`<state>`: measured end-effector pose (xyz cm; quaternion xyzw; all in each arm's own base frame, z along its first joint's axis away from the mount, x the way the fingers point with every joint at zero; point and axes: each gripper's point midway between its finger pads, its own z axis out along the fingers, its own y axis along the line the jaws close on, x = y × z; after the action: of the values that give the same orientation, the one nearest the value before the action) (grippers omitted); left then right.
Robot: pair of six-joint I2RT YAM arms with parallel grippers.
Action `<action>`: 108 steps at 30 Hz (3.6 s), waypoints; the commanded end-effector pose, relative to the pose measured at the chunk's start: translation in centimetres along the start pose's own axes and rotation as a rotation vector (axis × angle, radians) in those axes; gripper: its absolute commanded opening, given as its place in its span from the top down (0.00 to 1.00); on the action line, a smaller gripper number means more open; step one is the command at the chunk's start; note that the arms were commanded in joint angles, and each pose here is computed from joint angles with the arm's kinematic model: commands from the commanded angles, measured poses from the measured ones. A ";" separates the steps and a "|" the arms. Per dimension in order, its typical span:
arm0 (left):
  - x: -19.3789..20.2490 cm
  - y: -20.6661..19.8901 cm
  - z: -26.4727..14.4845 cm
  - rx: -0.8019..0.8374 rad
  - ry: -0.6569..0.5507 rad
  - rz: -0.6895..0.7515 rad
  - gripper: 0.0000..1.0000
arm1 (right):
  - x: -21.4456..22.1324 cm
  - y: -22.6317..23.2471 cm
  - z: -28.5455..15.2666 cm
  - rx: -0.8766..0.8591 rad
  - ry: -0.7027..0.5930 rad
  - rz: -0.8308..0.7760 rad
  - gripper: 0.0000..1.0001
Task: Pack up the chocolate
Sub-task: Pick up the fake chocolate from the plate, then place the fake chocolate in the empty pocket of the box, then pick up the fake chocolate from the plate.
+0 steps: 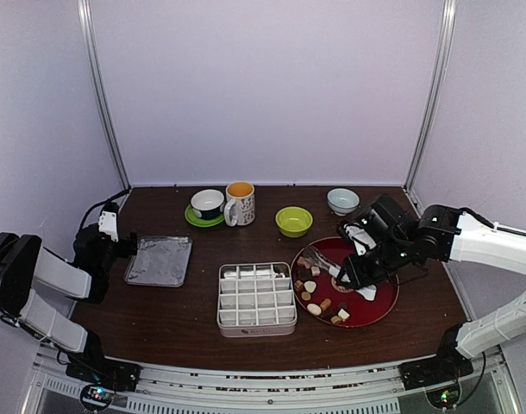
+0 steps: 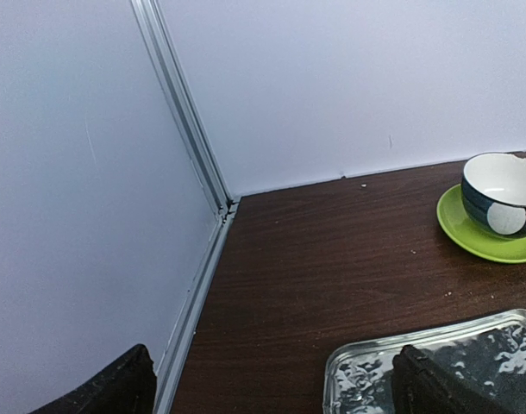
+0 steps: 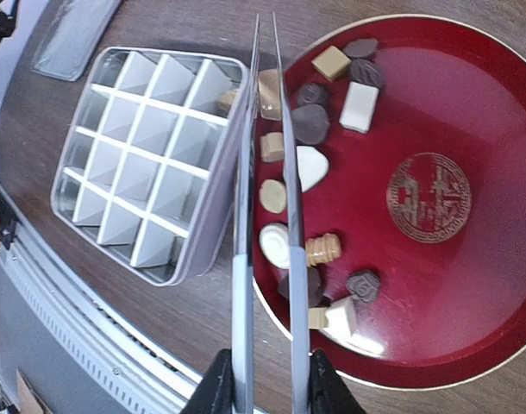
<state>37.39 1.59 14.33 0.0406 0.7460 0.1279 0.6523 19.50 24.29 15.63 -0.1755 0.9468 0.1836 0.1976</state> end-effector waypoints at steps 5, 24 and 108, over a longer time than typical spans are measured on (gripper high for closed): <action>-2.0 0.8 0.3 -0.027 -0.072 -0.015 0.02 | -1.0 5.4 -0.5 -0.226 -0.061 -0.120 0.82; -2.0 0.8 0.3 -0.027 -0.071 -0.014 0.02 | 0.9 4.7 3.0 -0.133 0.059 -0.224 0.73; -2.0 0.8 0.3 -0.025 -0.072 -0.014 0.02 | -1.6 -0.2 -0.1 0.035 -0.152 -0.151 0.77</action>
<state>37.40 1.59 14.34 0.0405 0.7459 0.1279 0.6524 21.19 23.15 13.92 -0.2043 0.9393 0.1183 0.2491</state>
